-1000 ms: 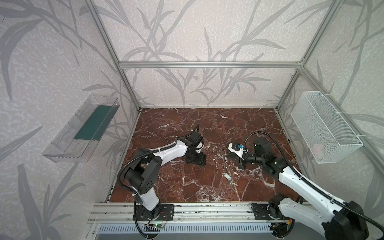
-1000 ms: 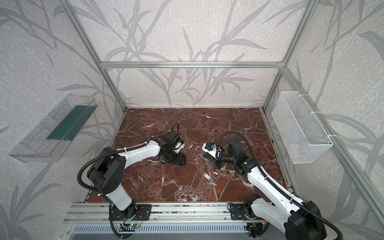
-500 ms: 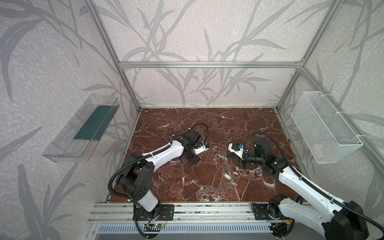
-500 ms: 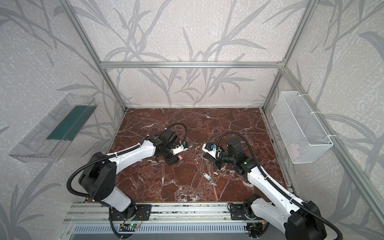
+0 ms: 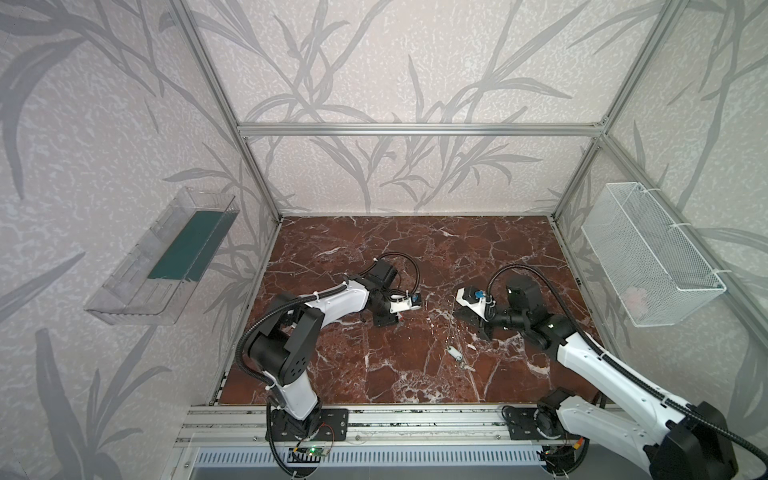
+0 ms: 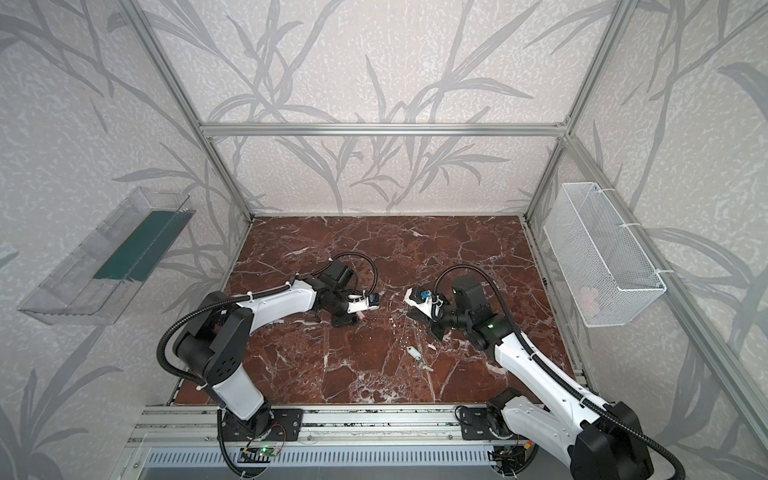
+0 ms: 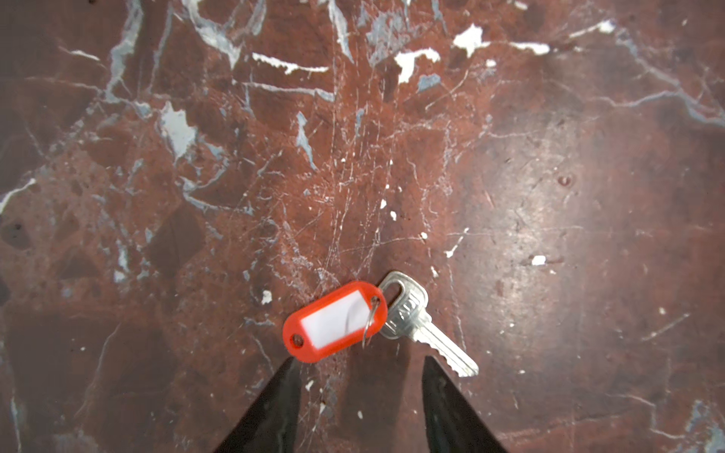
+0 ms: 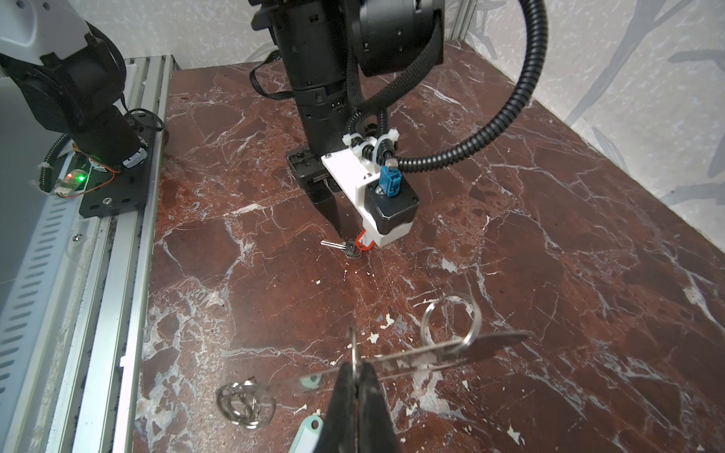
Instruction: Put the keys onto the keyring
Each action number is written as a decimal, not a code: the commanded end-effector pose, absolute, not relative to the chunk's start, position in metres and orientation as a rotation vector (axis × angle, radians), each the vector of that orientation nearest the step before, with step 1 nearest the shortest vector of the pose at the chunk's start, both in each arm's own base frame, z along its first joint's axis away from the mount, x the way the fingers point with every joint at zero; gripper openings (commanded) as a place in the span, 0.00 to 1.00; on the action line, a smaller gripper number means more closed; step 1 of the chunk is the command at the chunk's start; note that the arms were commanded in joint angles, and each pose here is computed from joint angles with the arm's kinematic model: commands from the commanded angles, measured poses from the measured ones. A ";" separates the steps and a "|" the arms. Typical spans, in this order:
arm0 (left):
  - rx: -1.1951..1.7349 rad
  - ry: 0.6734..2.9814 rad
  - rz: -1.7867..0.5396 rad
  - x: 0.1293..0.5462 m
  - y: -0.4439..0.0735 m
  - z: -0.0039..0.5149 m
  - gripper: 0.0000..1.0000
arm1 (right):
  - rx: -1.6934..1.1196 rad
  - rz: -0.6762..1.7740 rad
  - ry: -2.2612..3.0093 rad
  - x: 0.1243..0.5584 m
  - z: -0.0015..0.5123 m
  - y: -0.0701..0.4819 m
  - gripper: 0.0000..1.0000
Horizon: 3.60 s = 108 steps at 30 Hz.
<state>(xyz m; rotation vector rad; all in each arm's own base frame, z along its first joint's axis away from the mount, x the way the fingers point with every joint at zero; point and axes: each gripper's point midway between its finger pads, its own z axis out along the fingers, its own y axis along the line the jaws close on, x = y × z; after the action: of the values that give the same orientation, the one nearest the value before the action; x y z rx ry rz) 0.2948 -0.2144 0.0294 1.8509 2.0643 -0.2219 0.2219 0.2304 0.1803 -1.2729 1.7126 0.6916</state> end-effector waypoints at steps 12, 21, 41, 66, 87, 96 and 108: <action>1.975 1.931 -0.287 0.300 -0.221 0.032 0.32 | -1.280 0.685 1.706 0.228 0.186 0.234 0.00; 2.008 1.921 -0.358 0.294 -0.225 0.030 0.31 | -1.288 0.693 1.712 0.231 0.185 0.237 0.00; 2.056 1.922 -0.358 0.289 -0.223 0.022 0.15 | -1.292 0.691 1.711 0.233 0.185 0.238 0.00; 1.997 1.922 -0.355 0.289 -0.229 0.038 0.00 | -1.284 0.677 1.715 0.232 0.184 0.235 0.00; 1.692 2.284 -0.413 0.275 -0.239 0.042 0.00 | -1.268 0.667 1.725 0.230 0.179 0.232 0.00; 1.502 2.339 -0.521 0.274 -0.251 0.078 0.00 | -1.255 0.616 1.740 0.235 0.175 0.228 0.00; 1.318 2.349 -0.619 0.272 -0.260 0.131 0.00 | -1.203 0.620 1.762 0.242 0.185 0.228 0.00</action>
<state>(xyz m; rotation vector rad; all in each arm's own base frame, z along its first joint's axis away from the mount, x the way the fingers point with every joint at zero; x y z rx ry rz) 0.2812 -0.2588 0.1118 1.3589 2.3690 -0.5667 0.2379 0.2259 0.1695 -1.2316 1.7943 0.6249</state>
